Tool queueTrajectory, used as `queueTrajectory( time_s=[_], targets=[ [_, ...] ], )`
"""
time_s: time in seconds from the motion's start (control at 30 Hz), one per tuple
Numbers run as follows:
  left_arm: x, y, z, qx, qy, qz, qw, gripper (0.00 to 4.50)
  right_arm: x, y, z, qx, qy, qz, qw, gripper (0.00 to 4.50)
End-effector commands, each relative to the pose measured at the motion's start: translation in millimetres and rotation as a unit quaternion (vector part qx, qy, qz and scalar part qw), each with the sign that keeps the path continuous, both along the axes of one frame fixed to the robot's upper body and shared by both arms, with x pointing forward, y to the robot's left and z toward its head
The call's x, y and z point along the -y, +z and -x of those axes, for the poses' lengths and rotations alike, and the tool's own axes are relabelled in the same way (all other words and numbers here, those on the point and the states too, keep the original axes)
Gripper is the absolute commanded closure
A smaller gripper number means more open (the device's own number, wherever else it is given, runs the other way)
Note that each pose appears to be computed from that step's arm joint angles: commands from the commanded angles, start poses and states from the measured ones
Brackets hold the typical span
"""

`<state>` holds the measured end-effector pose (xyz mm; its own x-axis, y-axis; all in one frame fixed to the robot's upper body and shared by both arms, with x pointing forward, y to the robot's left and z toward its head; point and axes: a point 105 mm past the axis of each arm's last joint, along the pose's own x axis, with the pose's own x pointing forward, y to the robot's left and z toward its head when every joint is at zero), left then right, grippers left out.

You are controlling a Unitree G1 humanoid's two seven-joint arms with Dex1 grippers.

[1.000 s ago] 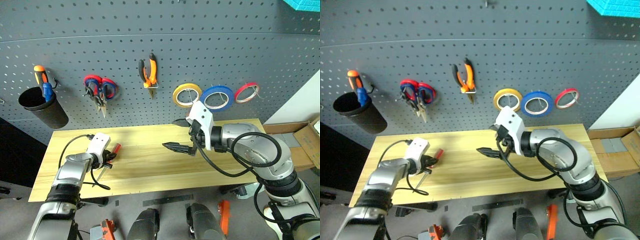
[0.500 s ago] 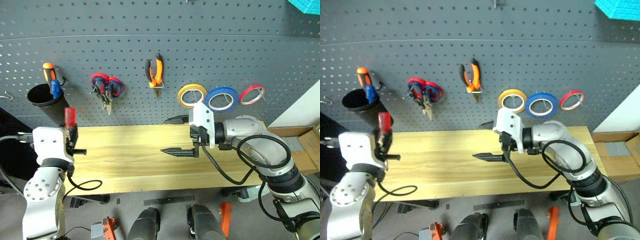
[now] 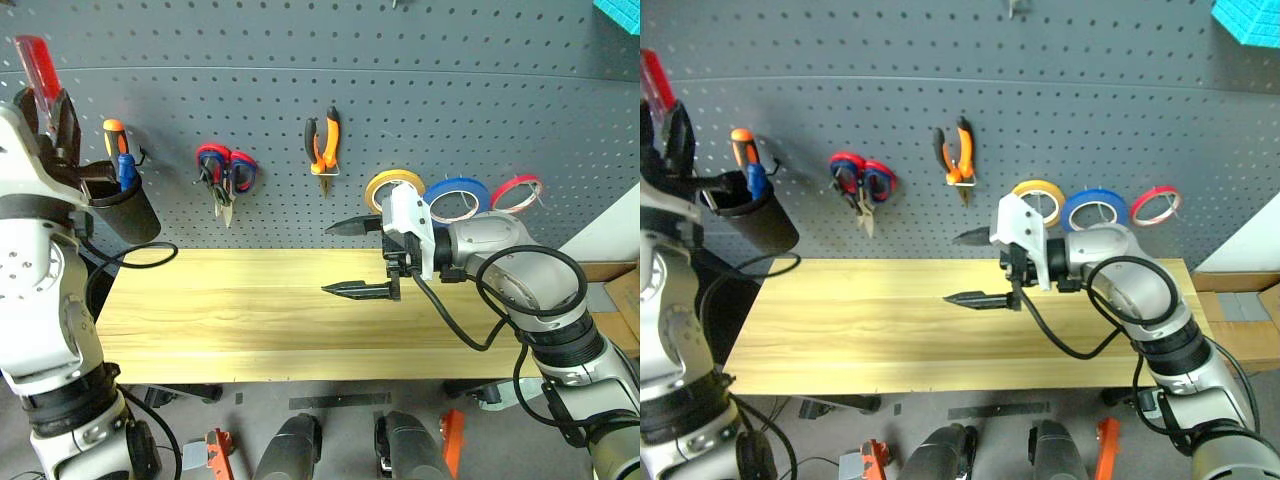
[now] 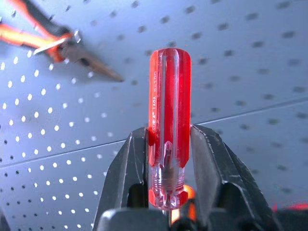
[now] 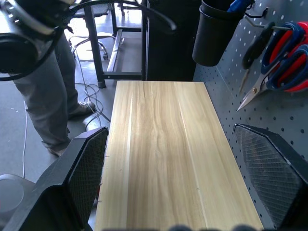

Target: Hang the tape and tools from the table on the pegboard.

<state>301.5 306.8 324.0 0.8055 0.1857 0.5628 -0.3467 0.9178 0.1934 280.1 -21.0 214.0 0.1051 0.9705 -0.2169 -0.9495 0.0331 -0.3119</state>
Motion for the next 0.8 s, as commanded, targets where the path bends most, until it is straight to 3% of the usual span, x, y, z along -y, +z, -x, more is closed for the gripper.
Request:
queueTrajectory(
  time_s=[0.03,0.33,0.57,0.6,0.8],
  targets=[
    [-10.9,22.3,-3.0,0.042,0.004,-0.017,0.999,3.6,-2.2,13.0,3.3,0.029,0.009,-0.012,0.999,0.0],
    [-3.6,12.8,-37.8,0.043,-0.032,-0.015,0.998,3.6,-2.9,12.4,5.4,0.027,0.005,-0.012,1.0,0.0],
    [-16.1,-11.1,-38.4,0.029,-0.011,0.016,0.999,3.6,-0.1,11.1,5.9,0.026,-0.002,-0.009,1.0,0.0],
    [-18.0,-12.3,-37.2,0.031,-0.007,0.021,0.999,2.87,0.3,10.9,5.7,0.026,-0.002,-0.009,1.0,0.0],
    [-24.0,-13.2,-30.0,0.049,0.01,0.04,0.998,0.83,1.5,10.3,4.6,0.026,-0.004,-0.006,1.0,0.0]
  ],
)
